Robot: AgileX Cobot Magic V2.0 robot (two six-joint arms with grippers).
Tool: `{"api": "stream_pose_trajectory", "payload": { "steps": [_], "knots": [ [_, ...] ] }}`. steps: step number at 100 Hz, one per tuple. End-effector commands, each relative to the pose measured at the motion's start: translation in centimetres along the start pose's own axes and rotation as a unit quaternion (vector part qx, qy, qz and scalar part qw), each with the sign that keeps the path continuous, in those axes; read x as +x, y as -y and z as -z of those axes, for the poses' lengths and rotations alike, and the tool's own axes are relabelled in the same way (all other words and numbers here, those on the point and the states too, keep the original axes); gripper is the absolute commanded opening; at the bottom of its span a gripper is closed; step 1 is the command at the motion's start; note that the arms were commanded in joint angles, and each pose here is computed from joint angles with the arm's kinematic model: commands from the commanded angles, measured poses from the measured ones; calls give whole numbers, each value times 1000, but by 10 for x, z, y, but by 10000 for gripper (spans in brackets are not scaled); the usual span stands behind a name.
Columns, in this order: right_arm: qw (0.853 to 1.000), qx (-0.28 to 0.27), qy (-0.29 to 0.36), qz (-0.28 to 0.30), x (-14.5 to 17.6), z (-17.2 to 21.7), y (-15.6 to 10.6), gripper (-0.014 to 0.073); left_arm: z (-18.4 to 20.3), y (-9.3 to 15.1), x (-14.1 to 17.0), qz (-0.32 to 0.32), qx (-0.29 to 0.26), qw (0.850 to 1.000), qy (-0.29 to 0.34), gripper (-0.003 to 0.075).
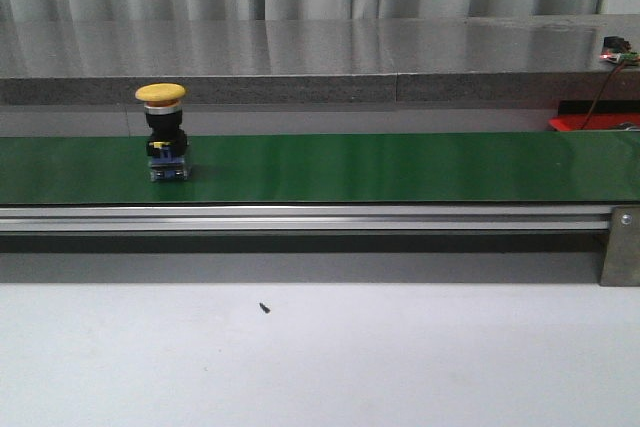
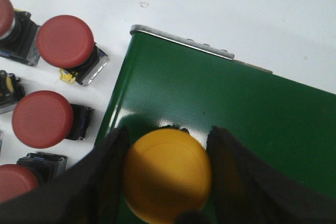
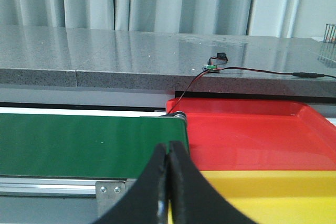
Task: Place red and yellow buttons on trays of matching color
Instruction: 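Set the second yellow button on the belt and open the left gripper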
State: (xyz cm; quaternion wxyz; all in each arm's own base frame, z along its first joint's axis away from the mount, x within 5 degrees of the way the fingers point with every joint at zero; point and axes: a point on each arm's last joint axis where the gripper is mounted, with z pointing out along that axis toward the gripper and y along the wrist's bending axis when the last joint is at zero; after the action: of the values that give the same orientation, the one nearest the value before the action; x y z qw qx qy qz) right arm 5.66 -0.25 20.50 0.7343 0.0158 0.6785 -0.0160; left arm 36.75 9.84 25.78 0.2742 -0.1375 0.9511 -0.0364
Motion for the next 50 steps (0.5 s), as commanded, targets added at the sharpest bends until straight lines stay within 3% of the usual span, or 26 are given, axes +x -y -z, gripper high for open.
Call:
{"api": "stream_pose_trajectory", "payload": {
  "steps": [1, 11, 28, 40, 50],
  "knots": [
    [998, -3, 60, 1, -15, 3, -1, -68, 26, 7, -15, -6, 4, 998, 60, 450],
    [998, -3, 60, 1, -15, 3, -1, -68, 32, 8, -15, -7, 5, 998, 62, 571],
    [998, -3, 60, 1, -15, 3, -1, -68, 58, 14, -16, -17, 7, 996, 91, 554],
    [998, -3, 60, 1, -15, 3, -1, -68, 78, 35, -11, -54, 24, 994, 91, 468],
    [998, -3, 60, 1, -15, 3, -1, -68, 92, 56, 0, -89, 39, 992, 80, 291]
  ]
}}
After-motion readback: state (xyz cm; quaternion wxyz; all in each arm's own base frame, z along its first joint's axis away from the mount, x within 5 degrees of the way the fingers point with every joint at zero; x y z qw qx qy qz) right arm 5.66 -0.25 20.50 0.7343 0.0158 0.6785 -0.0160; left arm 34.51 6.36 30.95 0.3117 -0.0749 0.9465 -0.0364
